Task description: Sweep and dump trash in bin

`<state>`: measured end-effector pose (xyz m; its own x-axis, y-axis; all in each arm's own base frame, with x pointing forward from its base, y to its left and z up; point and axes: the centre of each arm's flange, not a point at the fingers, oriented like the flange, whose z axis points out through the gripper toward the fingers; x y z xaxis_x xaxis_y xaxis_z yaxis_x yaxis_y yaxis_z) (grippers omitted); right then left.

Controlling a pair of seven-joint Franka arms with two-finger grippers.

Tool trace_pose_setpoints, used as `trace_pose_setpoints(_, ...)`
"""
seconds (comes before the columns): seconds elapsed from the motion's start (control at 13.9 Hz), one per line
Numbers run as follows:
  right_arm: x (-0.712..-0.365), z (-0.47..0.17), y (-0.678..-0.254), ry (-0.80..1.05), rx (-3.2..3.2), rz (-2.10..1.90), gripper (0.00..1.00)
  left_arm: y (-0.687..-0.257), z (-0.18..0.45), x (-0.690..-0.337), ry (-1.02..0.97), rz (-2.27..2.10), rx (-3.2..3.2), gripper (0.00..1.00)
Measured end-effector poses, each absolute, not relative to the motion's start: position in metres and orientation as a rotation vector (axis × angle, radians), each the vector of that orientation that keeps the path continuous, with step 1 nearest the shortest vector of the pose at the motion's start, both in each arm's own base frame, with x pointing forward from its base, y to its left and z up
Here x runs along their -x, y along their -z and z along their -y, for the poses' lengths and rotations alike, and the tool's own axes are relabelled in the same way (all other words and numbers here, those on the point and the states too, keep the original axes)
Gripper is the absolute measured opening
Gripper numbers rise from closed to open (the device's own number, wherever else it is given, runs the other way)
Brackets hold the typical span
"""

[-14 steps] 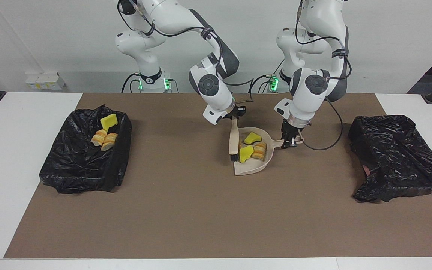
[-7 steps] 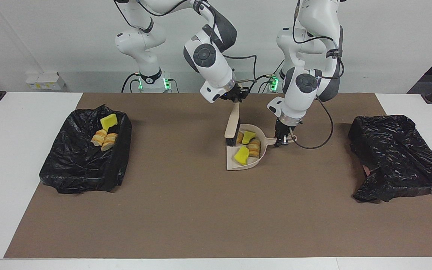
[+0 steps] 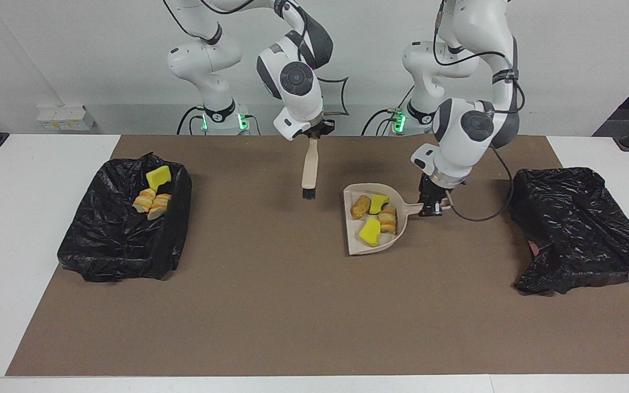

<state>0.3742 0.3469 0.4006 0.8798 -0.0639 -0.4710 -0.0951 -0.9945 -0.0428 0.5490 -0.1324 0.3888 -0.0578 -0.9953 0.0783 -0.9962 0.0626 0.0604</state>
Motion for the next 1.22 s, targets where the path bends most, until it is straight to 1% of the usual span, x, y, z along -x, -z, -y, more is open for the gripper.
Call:
trace_pose_setpoints(0.07, -0.364, -0.353, -0.394, -0.749, 2.992, -0.101, 0.27, -0.405, 0.114, -0.56, -0.011, 2.206, -2.076, 0.32)
trace_pose_setpoints(0.22, -0.345, -0.374, -0.383, -0.705, 3.002, -0.038, 0.27, -0.438, 0.081, -0.579, -0.024, 2.181, -2.097, 0.32)
trace_pose_setpoints(0.36, -0.321, -0.388, -0.363, -0.707, 3.021, 0.019, 0.27, -0.464, 0.046, -0.59, -0.04, 2.148, -2.133, 0.32)
trace_pose_setpoints(0.5, -0.306, -0.388, -0.344, -0.736, 3.041, 0.038, 0.27, -0.488, 0.004, -0.596, -0.049, 2.137, -2.14, 0.32)
trace_pose_setpoints(0.79, -0.301, -0.379, -0.33, -0.769, 3.056, 0.011, 0.27, -0.511, -0.103, -0.595, -0.06, 2.107, -2.152, 0.32)
trace_pose_setpoints(0.94, -0.306, -0.379, -0.327, -0.727, 3.051, -0.031, 0.27, -0.514, -0.151, -0.592, -0.081, 2.112, -2.166, 0.32)
trace_pose_setpoints(1.22, -0.312, -0.378, -0.324, -0.694, 3.043, -0.05, 0.27, -0.521, -0.241, -0.57, -0.064, 2.115, -2.215, 0.32)
